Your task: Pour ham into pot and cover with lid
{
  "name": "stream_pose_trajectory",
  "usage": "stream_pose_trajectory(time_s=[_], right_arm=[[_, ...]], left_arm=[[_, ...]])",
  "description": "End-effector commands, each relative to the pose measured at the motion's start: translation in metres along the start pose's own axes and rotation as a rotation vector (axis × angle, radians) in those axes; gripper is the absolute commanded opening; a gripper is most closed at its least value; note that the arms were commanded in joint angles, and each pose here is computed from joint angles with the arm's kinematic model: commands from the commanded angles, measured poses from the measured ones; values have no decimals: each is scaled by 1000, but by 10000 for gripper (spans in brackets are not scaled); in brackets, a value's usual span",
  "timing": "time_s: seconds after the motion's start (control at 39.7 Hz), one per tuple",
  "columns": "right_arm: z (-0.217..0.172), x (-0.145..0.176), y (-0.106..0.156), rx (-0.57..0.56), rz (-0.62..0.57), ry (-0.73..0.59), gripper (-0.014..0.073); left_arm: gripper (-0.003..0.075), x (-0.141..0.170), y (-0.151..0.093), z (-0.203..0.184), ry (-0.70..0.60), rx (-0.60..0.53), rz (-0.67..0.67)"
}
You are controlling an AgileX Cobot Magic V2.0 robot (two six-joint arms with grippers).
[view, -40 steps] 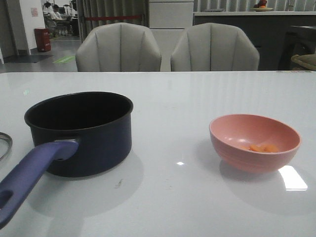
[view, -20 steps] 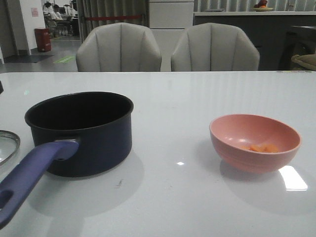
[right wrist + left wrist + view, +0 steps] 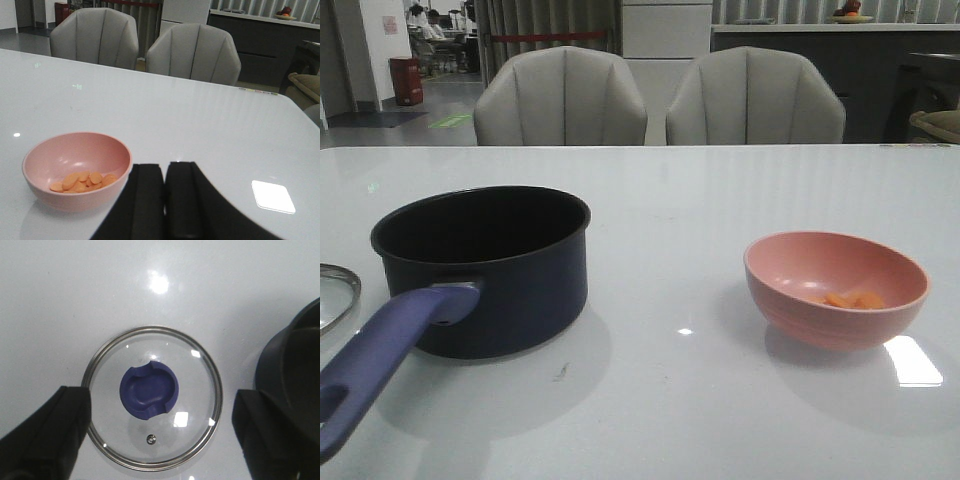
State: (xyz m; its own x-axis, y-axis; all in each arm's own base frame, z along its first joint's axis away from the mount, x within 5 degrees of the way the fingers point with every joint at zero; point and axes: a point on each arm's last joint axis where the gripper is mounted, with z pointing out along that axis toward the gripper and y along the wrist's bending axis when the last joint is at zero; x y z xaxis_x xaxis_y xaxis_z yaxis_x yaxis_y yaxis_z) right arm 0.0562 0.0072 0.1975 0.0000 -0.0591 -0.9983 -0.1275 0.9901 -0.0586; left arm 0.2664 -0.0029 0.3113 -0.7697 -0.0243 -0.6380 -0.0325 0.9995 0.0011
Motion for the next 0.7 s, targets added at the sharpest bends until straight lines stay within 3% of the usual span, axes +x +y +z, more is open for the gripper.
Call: stream_pose_trajectory(time_s=[0.0,0.3,0.68], right_arm=[[-2,-10,-1,11,-3,-103,148],[-2,-10,-1,11,-3,-103,148],[-2,-10,-1,11,-3,-103,148]], left_arm=[[581,-1,-5,-39,-221,36,4],[581,53,-14,-113,-516,159,19],[581,132,-8,-140,-721,263,32]])
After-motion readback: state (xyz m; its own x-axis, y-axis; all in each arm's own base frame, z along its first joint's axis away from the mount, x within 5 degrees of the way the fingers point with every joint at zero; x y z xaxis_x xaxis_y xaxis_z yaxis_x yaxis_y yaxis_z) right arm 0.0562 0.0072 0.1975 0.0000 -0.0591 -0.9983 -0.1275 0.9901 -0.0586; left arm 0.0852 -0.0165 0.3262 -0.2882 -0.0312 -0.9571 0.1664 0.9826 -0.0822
